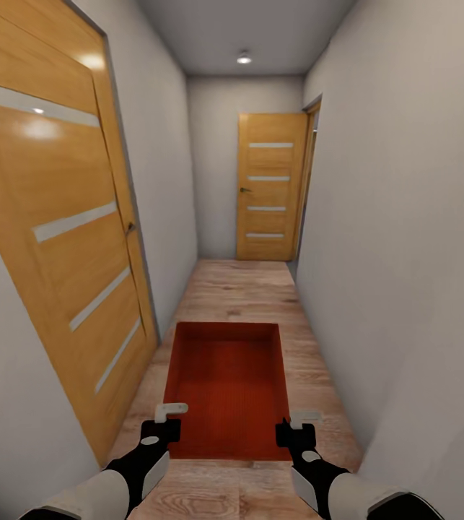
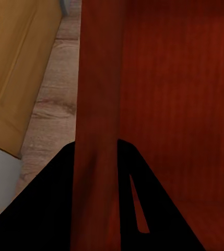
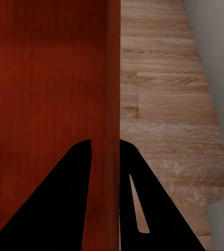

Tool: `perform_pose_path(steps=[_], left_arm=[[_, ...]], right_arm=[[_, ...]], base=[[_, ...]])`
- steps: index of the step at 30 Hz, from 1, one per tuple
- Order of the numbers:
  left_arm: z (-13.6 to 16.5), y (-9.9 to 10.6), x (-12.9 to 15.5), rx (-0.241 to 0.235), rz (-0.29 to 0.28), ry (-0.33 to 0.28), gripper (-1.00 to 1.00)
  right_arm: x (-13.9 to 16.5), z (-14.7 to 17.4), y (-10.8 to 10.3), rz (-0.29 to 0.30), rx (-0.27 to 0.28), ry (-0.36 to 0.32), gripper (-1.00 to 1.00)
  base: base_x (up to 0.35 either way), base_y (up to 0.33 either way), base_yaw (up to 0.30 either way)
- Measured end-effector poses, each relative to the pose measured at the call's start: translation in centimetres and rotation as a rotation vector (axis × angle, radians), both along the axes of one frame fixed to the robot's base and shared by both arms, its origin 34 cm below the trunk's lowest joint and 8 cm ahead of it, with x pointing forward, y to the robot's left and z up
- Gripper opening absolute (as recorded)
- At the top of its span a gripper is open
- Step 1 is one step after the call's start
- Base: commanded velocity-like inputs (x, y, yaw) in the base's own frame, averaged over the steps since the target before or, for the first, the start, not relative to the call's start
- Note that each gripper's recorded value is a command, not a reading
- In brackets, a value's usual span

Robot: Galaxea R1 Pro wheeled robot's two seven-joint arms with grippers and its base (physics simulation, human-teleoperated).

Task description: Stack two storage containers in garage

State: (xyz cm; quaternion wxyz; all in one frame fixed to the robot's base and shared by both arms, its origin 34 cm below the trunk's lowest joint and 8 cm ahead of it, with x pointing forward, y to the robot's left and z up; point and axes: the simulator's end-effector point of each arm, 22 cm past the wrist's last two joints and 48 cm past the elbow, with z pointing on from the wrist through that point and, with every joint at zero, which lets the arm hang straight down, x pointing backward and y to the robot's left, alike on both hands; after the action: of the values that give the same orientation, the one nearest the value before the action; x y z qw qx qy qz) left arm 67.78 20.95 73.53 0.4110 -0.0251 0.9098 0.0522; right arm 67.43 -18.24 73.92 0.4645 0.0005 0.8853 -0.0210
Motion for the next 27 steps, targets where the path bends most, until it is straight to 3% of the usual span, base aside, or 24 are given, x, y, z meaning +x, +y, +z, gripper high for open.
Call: perform_pose_path(steps=[27], left_arm=[[-0.01,0.01,0.0,0.001,-0.001,0.002,-1.0]], right_arm=[[-0.03,-0.04,0.02,-0.001,0.001,0.001,-1.0]], base=[[0.322,0.0,0.0]])
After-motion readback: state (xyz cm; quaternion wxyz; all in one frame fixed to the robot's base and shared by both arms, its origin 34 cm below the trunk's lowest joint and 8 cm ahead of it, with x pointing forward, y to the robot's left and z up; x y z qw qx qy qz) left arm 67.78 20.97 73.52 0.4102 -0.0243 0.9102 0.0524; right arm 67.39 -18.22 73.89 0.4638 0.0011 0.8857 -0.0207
